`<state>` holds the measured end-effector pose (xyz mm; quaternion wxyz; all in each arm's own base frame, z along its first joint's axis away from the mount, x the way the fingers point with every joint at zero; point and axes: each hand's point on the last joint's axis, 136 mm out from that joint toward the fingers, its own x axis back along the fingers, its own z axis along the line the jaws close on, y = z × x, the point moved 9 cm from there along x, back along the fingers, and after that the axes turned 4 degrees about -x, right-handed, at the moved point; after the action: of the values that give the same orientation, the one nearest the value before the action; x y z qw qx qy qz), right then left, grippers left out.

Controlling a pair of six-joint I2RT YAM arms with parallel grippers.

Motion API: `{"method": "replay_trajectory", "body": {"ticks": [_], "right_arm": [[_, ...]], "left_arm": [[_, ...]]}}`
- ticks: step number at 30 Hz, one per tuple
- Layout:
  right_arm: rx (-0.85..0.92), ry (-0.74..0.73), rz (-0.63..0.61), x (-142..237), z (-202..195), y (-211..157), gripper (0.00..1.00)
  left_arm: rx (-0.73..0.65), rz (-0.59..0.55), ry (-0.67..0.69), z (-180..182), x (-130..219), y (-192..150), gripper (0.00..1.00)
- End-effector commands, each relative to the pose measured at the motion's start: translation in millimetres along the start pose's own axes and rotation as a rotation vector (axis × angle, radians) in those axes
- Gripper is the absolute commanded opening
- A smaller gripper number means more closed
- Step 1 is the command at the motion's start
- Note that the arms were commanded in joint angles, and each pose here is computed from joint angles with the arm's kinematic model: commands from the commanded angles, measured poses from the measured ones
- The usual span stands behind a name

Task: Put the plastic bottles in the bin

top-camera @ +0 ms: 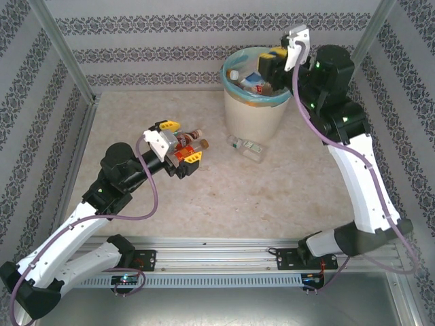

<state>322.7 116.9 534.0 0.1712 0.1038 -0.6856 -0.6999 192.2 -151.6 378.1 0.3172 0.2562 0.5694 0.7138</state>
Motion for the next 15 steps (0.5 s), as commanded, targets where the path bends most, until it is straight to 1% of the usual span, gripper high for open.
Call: {"method": "replay_trajectory", "body": {"ticks": [1,4,7,11,15], "right_arm": [[0.052,-0.149,0.09,-26,-22,-11,0.0],[0.04,-0.155,0.19,-55,-33,-24,0.0],[-0.012,-0.091,0.287,-75,-36,-39,0.0],[-0.053,-0.026,0.401,-95,-34,-63,0.0],[-0.078,-0.017,0.48,-112,-38,-87,0.0]], "left_arm": [[-0.032,-0.01,0.02,0,-2,-5,1.0],[-0.025,-0.004,0.05,2,-6,-12,1.0],[-0.03,0.02,0.044,2,-8,-16,1.0],[-0.041,0.039,0.051,2,-9,-22,1.0],[-0.05,0.062,0.049,3,-10,-24,1.0]]}}
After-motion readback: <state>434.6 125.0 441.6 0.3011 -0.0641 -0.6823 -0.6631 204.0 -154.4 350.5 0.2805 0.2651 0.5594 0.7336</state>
